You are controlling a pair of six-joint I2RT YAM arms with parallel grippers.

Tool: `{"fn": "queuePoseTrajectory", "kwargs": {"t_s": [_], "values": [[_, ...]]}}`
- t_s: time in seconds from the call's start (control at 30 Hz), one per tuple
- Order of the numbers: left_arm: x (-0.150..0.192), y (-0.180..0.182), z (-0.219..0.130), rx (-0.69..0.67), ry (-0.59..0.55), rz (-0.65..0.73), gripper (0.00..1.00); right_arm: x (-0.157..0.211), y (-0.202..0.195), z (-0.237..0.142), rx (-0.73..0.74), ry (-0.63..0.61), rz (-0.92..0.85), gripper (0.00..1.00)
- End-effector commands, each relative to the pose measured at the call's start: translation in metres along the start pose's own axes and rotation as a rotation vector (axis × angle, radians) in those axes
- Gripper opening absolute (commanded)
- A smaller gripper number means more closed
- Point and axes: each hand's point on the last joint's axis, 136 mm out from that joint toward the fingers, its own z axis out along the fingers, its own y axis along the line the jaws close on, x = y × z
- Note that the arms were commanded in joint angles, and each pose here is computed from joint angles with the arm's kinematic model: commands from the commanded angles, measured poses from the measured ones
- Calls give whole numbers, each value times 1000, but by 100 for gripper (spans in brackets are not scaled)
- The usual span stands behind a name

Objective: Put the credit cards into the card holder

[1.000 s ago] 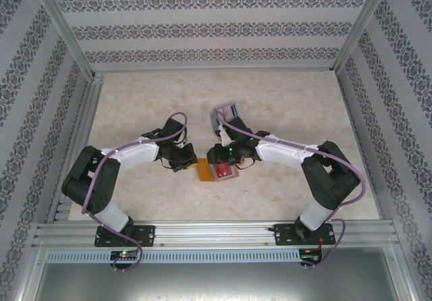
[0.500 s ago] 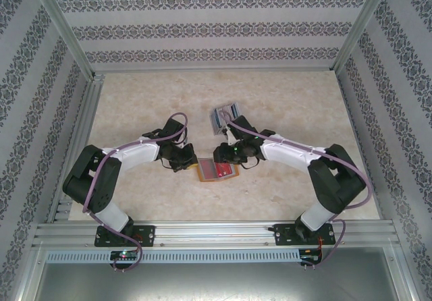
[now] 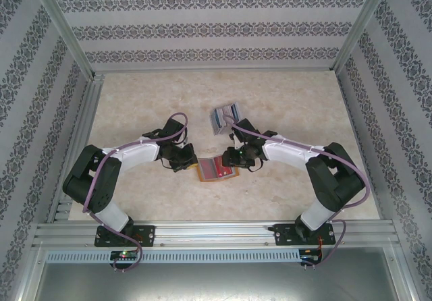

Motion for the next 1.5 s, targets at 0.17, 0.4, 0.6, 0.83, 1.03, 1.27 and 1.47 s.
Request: {"fn": "queuePoseTrajectory", "kwargs": {"t_s": [0.17, 0.4, 0.6, 0.83, 1.03, 1.27, 1.47], "values": [[-2, 0, 2, 10, -1, -6, 0, 5, -7, 11, 44, 29, -19, 41], [-2, 1, 6, 19, 7, -18, 0, 1, 16, 9, -51, 19, -10, 41], [-2, 2, 6, 15, 9, -14, 0, -7, 37, -5, -139, -14, -12, 42], [-2, 1, 7, 19, 10, -14, 0, -19, 93, -22, -408, -26, 4, 42], [-2, 0, 7, 22, 10, -12, 0, -19, 128, -26, -560, 8, 3, 42], [-3, -2, 6, 19, 11, -5, 0, -14, 119, -14, -528, 27, 14, 42], [-3, 6, 2, -29, 3, 3, 1, -17, 69, -17, -306, -50, 9, 42]]}}
